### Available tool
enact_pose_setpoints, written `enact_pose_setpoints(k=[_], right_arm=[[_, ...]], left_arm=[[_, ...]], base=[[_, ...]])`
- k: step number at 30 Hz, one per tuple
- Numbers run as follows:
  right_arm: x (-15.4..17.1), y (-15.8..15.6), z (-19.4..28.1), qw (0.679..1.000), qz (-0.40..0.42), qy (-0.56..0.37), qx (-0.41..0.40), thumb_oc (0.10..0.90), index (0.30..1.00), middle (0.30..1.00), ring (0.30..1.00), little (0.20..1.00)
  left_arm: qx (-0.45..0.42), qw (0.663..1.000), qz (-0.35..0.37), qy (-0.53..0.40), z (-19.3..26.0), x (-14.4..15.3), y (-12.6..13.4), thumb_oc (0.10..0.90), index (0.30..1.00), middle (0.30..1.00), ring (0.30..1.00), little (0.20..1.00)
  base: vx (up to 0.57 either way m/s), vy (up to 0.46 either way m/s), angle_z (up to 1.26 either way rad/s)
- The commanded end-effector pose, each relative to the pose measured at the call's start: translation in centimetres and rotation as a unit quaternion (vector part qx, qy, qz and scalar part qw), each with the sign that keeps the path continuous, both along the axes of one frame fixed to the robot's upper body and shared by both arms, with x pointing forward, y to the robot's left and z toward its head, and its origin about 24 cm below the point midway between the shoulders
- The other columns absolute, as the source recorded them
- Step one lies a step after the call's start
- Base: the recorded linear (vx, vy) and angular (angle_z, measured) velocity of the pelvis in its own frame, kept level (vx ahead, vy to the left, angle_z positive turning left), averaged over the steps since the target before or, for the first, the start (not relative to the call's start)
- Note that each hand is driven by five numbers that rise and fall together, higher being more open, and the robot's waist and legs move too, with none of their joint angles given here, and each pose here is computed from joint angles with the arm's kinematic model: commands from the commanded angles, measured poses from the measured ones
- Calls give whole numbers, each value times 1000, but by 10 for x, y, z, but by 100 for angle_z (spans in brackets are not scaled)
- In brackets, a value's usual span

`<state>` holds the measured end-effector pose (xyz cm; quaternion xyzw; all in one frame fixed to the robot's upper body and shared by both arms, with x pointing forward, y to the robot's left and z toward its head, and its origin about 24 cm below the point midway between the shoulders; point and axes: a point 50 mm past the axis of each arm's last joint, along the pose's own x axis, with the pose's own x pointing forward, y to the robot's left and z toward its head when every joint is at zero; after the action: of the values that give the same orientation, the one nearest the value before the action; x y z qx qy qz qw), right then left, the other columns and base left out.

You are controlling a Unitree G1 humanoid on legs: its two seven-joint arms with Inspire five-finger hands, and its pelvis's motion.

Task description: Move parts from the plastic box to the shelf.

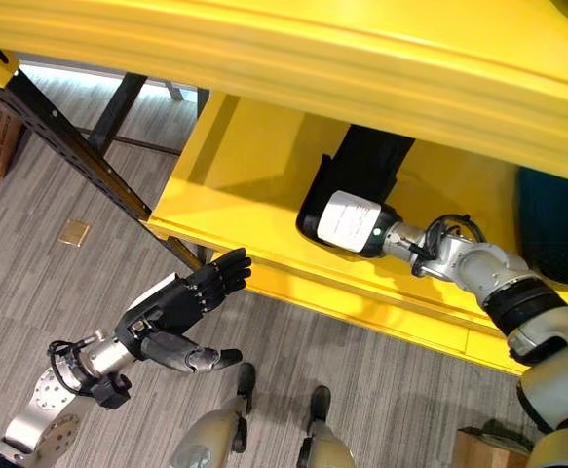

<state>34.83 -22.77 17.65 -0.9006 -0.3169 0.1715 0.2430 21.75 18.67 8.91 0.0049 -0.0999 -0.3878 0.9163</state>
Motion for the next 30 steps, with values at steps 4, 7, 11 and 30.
enact_pose_setpoints(k=[4,7,11,30], right_arm=[[-6,-34,26,993,-46,-16,-111,400,300,300,300,300],[-9,-38,28,991,-46,-12,-124,400,300,300,300,300],[-12,-43,30,990,-52,-6,-132,400,300,300,300,300],[-17,-52,42,985,-55,-11,-163,400,300,300,300,300]], left_arm=[[-61,993,-22,-103,41,-3,-1,900,1000,1000,1000,1000],[-59,993,-19,-102,39,-4,0,900,1000,1000,1000,1000],[-58,993,-18,-100,39,-4,2,900,1000,1000,1000,1000],[-50,994,-24,-96,38,-6,5,900,1000,1000,1000,1000]], base=[[0,0,0],[0,0,0],[0,0,0],[0,0,0]])
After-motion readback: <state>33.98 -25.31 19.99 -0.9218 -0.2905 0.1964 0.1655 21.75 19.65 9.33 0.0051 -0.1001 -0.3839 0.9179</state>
